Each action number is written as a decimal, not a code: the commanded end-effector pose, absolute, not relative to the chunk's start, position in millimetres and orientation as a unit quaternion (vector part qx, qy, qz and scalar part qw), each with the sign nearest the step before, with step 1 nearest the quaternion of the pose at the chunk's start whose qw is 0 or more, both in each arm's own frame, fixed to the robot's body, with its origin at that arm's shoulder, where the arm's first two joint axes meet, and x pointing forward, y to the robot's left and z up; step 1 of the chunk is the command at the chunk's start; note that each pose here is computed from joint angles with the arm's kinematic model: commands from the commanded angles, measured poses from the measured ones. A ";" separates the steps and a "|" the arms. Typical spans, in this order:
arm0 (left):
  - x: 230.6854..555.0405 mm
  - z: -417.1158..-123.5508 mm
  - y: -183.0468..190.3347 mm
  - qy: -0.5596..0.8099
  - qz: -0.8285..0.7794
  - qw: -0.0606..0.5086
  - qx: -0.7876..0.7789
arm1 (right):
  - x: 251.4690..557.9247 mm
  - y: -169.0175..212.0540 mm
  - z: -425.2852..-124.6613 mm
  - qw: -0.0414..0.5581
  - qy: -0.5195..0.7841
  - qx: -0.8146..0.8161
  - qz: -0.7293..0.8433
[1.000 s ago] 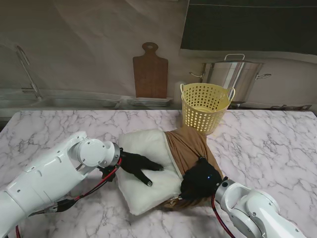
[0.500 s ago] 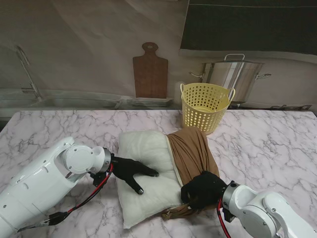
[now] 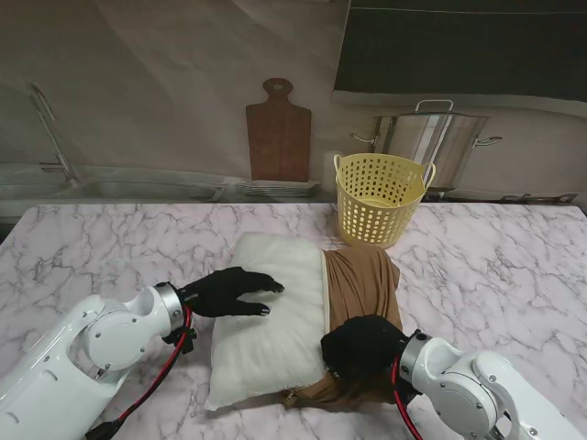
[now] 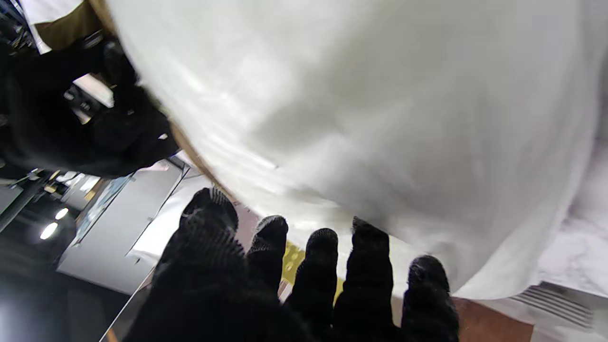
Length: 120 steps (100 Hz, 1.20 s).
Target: Remove the pillowcase from the pillow and put it in the laundry basket
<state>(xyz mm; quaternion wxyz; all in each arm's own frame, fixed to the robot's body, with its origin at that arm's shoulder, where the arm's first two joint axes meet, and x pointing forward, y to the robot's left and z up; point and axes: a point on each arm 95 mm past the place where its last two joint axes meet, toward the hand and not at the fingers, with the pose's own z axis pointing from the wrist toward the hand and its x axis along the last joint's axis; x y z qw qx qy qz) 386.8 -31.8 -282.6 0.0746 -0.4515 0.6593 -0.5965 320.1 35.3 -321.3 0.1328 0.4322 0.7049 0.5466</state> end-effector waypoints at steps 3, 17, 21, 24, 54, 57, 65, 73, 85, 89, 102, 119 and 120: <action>374.7 -279.4 -44.5 0.660 -0.604 0.055 -0.444 | 316.4 37.0 -333.0 0.119 0.706 0.441 0.541; 370.8 -287.1 -51.9 0.687 -0.560 0.008 -0.464 | 316.9 40.5 -333.3 0.113 0.699 0.441 0.552; 373.0 -291.2 -55.2 0.703 -0.540 0.001 -0.464 | 316.6 41.1 -333.4 0.112 0.697 0.441 0.554; 375.5 -295.1 -57.0 0.716 -0.521 -0.008 -0.464 | 316.5 41.3 -333.8 0.112 0.695 0.441 0.557; 389.5 -331.6 -63.4 0.760 -0.437 -0.042 -0.479 | 314.1 29.4 -331.3 0.176 0.676 0.430 0.571; 390.3 -333.5 -63.2 0.764 -0.431 -0.043 -0.478 | 313.3 28.0 -329.4 0.187 0.673 0.428 0.574; 392.7 -338.1 -62.2 0.774 -0.415 -0.044 -0.476 | 311.0 26.3 -322.1 0.217 0.661 0.421 0.582; 394.6 -342.3 -61.5 0.784 -0.399 -0.043 -0.473 | 309.7 26.9 -315.7 0.242 0.655 0.410 0.587; 395.5 -348.9 -61.8 0.793 -0.387 -0.045 -0.468 | 310.1 30.1 -310.4 0.260 0.672 0.385 0.576; 395.7 -350.5 -62.4 0.794 -0.385 -0.047 -0.468 | 311.0 32.0 -310.4 0.258 0.682 0.379 0.570; 396.1 -353.1 -62.7 0.798 -0.376 -0.048 -0.468 | 315.8 37.0 -315.2 0.253 0.728 0.362 0.525; 396.5 -351.4 -59.9 0.812 -0.354 -0.043 -0.462 | 323.2 31.4 -324.4 0.282 0.765 0.347 0.464; 396.5 -351.1 -59.6 0.814 -0.351 -0.043 -0.462 | 323.3 30.7 -324.8 0.283 0.765 0.348 0.463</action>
